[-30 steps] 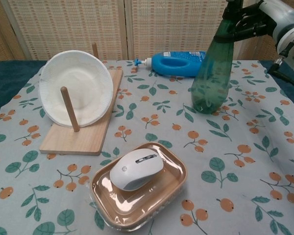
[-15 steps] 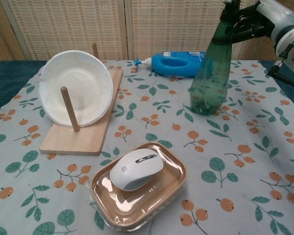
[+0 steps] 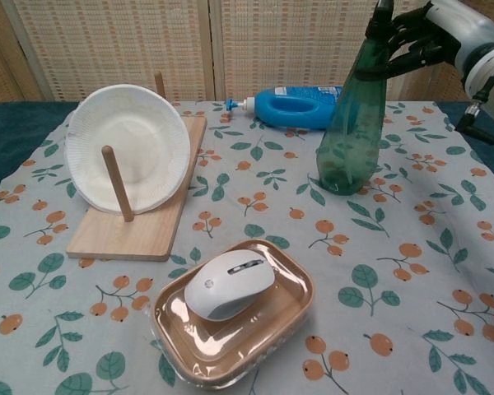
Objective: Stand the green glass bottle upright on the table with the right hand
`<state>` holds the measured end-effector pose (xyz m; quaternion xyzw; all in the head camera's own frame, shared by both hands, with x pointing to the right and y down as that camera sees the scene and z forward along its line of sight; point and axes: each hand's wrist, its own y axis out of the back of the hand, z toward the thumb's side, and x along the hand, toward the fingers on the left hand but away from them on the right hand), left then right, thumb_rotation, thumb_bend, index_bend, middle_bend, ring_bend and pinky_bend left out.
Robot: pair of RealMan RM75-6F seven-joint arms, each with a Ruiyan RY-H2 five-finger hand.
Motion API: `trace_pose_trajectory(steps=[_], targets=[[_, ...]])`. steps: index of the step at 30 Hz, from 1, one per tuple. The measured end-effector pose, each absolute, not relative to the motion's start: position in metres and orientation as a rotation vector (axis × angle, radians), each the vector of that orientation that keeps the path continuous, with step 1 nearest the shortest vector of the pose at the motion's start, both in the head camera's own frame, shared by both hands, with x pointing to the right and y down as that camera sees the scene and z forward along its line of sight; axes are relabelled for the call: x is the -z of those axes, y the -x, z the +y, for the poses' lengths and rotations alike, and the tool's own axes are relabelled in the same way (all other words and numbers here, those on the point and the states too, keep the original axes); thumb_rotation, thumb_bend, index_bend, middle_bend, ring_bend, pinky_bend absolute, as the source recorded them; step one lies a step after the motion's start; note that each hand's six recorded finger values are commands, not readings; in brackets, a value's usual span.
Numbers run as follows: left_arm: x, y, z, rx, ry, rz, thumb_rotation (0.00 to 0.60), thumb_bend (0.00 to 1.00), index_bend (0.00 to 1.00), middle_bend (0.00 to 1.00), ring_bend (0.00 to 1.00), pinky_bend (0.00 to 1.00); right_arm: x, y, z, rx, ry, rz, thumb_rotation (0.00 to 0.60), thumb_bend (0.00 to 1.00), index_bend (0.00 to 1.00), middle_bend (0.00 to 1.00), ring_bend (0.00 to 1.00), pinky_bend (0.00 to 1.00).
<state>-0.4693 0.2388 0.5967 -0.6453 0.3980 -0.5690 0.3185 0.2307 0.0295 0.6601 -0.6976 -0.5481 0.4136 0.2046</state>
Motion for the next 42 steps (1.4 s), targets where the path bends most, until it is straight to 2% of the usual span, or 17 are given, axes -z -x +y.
trace_pose_trajectory(steps=[5,17,20,25,30,32,37,42], targets=[[-0.597,0.469,0.238,1.495,1.700,1.045,0.600,0.29,0.00,0.00,0.00,0.00,-0.661,-0.231,0.031,-1.150,1.950,-1.525,0.600,0.00,0.41,0.42,0.10,0.12],[-0.597,0.468,0.239,1.496,1.706,1.038,0.600,0.28,0.00,0.00,0.00,0.00,-0.669,-0.240,0.040,-1.280,1.992,-1.426,0.600,0.00,0.10,0.27,0.00,0.04],[-0.597,0.468,0.239,1.496,1.708,1.037,0.600,0.28,0.00,0.00,0.00,0.00,-0.666,-0.247,0.043,-1.325,1.992,-1.390,0.600,0.00,0.06,0.24,0.00,0.03],[-0.597,0.468,0.239,1.493,1.709,1.037,0.600,0.28,0.00,0.00,0.00,0.00,-0.657,-0.265,0.051,-1.381,1.976,-1.322,0.600,0.00,0.00,0.18,0.00,0.00],[-0.596,0.466,0.240,1.489,1.713,1.033,0.600,0.28,0.00,0.00,0.00,0.00,-0.643,-0.295,0.062,-1.498,1.885,-1.163,0.600,0.01,0.01,0.12,0.00,0.00],[-0.597,0.464,0.240,1.488,1.718,1.028,0.600,0.28,0.00,0.00,0.00,0.00,-0.638,-0.308,0.066,-1.549,1.799,-1.061,0.600,0.04,0.04,0.11,0.00,0.00],[-0.596,0.462,0.239,1.475,1.726,1.036,0.600,0.29,0.00,0.00,0.00,0.00,-0.628,-0.336,0.079,-1.601,1.447,-0.692,0.600,0.12,0.00,0.01,0.00,0.00],[-0.597,0.461,0.240,1.476,1.723,1.028,0.600,0.28,0.00,0.00,0.00,0.00,-0.617,-0.347,0.089,-1.515,1.197,-0.455,0.600,0.19,0.00,0.01,0.00,0.00]])
